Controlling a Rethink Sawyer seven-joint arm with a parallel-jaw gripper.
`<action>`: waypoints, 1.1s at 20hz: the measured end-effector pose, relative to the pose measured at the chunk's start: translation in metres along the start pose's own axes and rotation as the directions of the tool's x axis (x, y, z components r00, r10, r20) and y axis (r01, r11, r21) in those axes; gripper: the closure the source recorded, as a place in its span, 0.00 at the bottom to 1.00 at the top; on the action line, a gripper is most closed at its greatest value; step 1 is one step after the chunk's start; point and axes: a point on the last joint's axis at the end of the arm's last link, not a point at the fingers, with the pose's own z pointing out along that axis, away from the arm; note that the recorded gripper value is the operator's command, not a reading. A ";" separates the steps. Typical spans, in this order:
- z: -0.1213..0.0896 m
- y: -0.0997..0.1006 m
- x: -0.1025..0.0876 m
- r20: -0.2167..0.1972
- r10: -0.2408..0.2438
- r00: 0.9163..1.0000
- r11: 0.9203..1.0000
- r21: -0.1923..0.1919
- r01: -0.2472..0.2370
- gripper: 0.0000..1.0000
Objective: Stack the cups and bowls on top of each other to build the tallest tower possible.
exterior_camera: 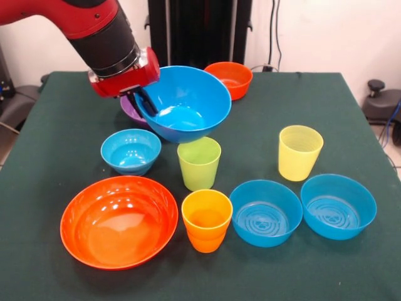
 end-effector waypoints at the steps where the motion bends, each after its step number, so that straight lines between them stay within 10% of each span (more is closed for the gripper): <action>1: 0.000 0.001 0.000 0.000 -0.001 1.000 1.000 -0.003 0.001 1.00; 22: 0.026 0.014 0.000 -0.019 -0.011 1.000 0.997 -0.072 0.009 1.00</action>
